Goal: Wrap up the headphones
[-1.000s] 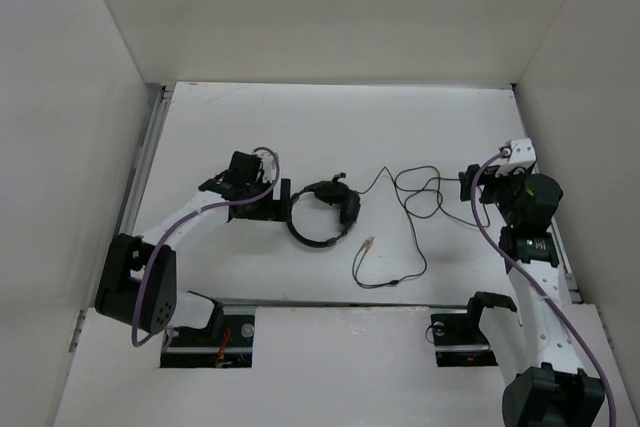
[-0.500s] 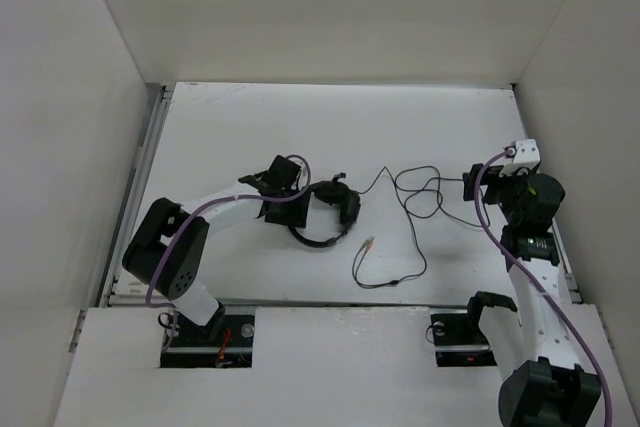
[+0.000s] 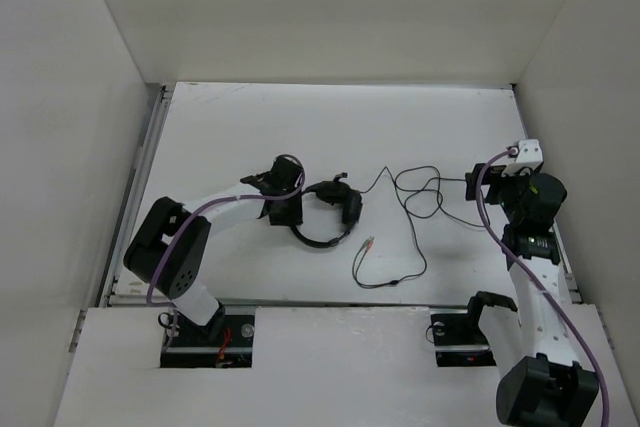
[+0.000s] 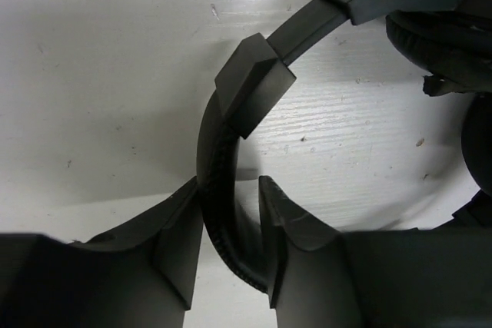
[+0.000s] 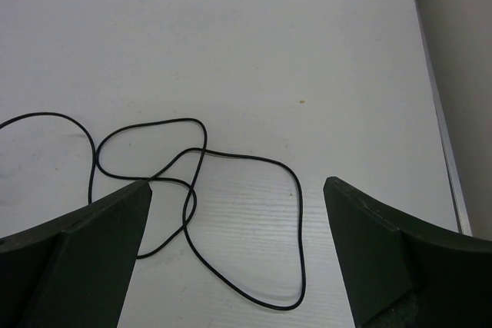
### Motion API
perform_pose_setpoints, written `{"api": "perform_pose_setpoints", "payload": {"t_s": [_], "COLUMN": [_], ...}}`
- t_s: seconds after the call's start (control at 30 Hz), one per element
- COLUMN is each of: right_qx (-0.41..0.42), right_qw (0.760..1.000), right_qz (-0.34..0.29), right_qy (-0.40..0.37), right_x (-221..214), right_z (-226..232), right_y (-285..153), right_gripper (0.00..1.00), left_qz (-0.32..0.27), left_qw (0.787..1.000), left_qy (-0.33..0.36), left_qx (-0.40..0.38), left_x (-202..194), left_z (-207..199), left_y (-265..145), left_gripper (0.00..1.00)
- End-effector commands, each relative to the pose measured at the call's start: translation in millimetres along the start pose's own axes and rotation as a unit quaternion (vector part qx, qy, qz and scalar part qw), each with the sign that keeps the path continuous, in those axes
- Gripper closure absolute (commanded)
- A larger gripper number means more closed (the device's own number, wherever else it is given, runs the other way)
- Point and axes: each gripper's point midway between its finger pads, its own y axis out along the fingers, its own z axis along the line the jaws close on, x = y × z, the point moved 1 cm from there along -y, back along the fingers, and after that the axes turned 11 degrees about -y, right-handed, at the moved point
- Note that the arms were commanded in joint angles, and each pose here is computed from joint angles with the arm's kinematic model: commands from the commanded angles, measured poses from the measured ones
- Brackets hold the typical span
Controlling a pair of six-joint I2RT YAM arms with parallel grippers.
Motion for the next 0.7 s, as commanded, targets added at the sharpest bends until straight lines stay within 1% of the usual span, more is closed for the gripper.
{"api": "perform_pose_setpoints", "payload": {"t_s": [0.0, 0.03, 0.13, 0.23, 0.33, 0.43, 0.53, 0.57, 0.63, 0.67], "right_qx": [-0.022, -0.024, -0.032, -0.034, -0.032, -0.03, -0.016, -0.003, 0.013, 0.026], "right_qw": [0.999, 0.999, 0.999, 0.999, 0.999, 0.999, 0.999, 0.998, 0.996, 0.994], "right_qz": [-0.036, -0.036, -0.038, -0.039, -0.039, -0.04, -0.046, -0.054, -0.065, -0.079], "right_qy": [0.0, 0.002, 0.004, 0.004, 0.004, -0.001, -0.016, -0.032, -0.053, -0.072], "right_x": [23.8, 23.9, 24.4, 23.9, 24.1, 24.6, 32.7, 41.6, 54.4, 68.1], "right_z": [-13.6, -15.1, -19.1, -20.0, -19.3, -18.7, -12.9, -7.2, -0.3, 6.0], "right_y": [-1.2, -1.8, -4.1, -5.4, -5.3, -4.9, -1.3, 1.4, 4.8, 7.3], "right_gripper": [0.0, 0.0, 0.0, 0.0, 0.0, 0.0, 0.0, 0.0, 0.0, 0.0], "left_qz": [0.053, 0.057, 0.057, 0.043, 0.009, -0.046, -0.101, -0.126, -0.157, -0.184], "left_qw": [0.997, 0.997, 0.997, 0.998, 0.999, 0.999, 0.994, 0.991, 0.985, 0.978], "left_qy": [-0.033, -0.033, -0.033, -0.038, -0.031, -0.008, 0.03, 0.049, 0.073, 0.099], "left_qx": [0.035, 0.038, 0.038, 0.035, 0.029, 0.018, 0.009, 0.003, -0.003, -0.005], "left_x": [-29.0, -32.5, -34.7, -20.4, 10.5, 53.8, 96.3, 114.3, 133.6, 150.1], "left_z": [9.9, 11.0, 14.0, 17.1, 15.0, 5.6, -8.3, -15.5, -23.8, -31.3], "left_y": [4.4, 5.0, 7.0, 8.8, 6.2, -4.9, -24.7, -37.3, -53.7, -68.8], "left_gripper": [0.71, 0.75, 0.9, 0.97, 1.0, 1.0, 1.0, 1.0, 1.0, 1.0]}}
